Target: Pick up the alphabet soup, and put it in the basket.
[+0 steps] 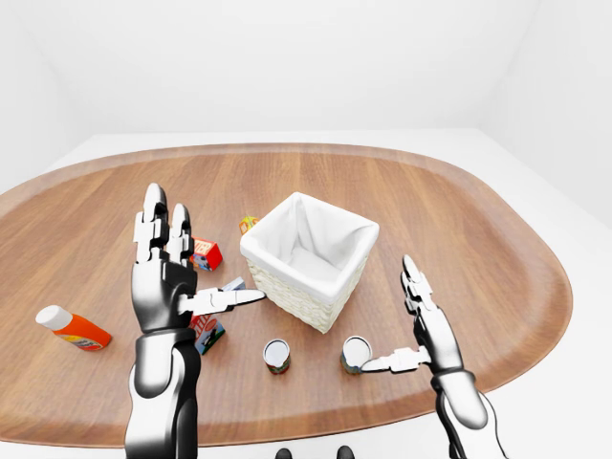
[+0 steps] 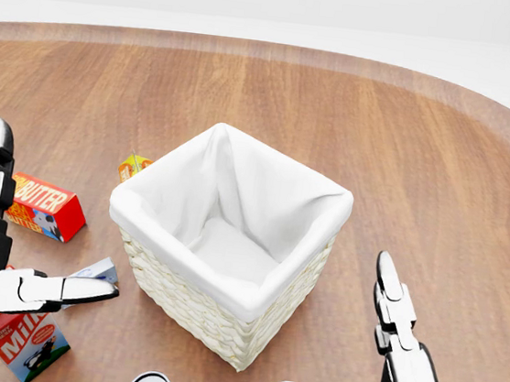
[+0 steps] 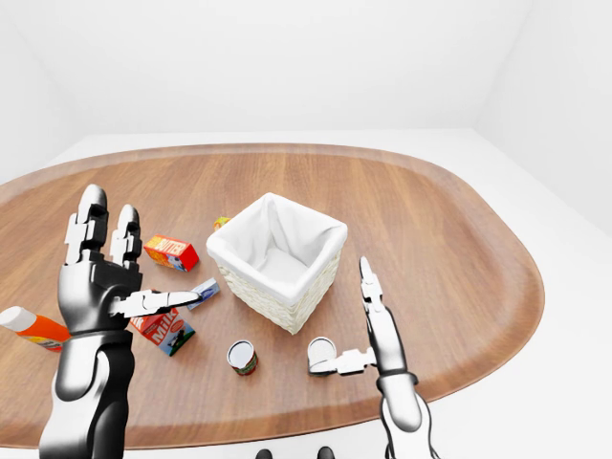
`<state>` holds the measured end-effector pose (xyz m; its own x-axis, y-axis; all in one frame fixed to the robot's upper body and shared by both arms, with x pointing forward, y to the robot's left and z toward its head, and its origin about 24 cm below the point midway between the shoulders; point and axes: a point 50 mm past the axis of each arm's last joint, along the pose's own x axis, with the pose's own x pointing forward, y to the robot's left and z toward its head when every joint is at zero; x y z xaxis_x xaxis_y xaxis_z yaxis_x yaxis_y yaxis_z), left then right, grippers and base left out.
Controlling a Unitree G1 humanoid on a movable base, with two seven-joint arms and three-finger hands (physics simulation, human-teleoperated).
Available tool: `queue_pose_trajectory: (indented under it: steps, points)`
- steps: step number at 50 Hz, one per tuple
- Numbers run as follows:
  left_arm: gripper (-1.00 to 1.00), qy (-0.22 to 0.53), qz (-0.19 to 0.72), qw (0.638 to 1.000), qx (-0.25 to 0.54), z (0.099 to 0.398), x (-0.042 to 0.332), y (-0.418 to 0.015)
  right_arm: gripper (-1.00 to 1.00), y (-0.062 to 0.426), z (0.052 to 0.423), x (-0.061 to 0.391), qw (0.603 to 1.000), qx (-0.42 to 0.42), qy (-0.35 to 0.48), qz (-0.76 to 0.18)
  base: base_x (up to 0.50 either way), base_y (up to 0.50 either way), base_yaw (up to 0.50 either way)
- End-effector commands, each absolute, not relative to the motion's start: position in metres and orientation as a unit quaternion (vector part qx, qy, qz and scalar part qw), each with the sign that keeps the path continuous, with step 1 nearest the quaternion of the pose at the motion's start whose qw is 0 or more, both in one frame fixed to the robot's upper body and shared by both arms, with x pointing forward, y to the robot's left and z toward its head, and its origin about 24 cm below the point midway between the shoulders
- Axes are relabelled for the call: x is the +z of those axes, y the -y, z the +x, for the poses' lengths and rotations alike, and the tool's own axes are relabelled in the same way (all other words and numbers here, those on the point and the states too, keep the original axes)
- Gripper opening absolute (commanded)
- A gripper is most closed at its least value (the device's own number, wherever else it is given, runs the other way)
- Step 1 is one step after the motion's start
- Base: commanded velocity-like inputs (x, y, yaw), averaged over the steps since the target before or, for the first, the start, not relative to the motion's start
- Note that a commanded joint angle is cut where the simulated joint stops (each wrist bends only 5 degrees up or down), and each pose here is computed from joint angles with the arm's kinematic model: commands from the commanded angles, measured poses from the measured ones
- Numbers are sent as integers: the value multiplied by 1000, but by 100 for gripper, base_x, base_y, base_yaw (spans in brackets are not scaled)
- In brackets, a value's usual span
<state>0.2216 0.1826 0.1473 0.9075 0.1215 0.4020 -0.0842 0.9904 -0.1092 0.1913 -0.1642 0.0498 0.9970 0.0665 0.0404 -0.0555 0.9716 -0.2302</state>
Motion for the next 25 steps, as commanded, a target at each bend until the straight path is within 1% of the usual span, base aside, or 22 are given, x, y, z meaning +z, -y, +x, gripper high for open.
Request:
queue_pose_trajectory:
  steps: [1, 25]
  points:
    - [100, 212, -45, 975, 53, 221, 149, -182, 100, 160, 188, 37, 989, 53, -6, -138, 0, 0, 0]
    - [100, 207, -44, 976, 51, 222, 146, -182, 100, 156, 185, 13, 980, 78, -58, -173, 0, 0, 0]
